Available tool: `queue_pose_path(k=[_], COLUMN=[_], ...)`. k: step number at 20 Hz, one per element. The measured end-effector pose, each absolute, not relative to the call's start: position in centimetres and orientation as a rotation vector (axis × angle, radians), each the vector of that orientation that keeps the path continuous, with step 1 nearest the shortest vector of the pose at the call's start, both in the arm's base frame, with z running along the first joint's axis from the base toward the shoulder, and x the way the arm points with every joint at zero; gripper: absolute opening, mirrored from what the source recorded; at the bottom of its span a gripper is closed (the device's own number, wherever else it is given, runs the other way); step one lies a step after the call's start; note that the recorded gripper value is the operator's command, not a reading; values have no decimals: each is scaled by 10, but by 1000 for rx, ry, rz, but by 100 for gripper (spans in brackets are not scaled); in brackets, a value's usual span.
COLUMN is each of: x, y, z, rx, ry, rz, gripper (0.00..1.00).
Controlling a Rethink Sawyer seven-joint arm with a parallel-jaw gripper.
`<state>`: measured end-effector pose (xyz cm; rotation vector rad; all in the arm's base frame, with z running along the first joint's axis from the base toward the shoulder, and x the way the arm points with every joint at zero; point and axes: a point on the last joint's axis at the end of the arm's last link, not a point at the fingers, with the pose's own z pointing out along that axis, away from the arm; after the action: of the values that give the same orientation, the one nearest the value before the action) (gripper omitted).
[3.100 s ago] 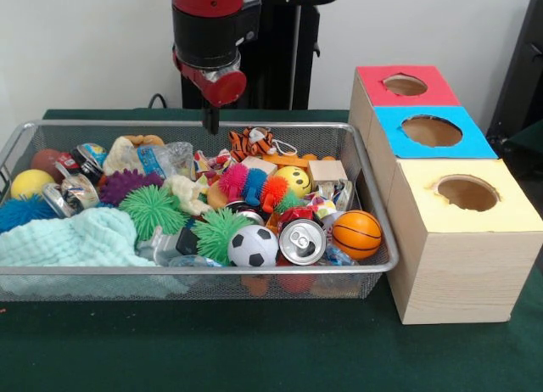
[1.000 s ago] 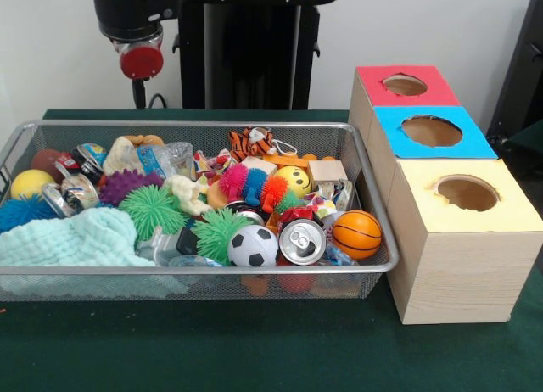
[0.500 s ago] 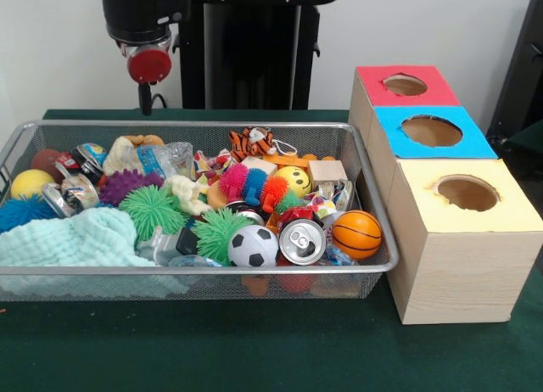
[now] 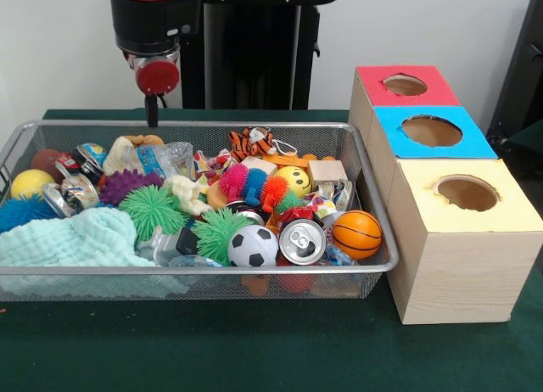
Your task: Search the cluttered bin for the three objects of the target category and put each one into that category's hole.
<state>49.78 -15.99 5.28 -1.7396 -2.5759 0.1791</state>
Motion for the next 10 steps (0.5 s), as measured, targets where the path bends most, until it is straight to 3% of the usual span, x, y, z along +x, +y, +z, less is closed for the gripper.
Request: queue_pose_path(k=[10], x=[490], y=[-146], z=[45], rx=[-1736], ry=[-2547], rz=[155], gripper=[0])
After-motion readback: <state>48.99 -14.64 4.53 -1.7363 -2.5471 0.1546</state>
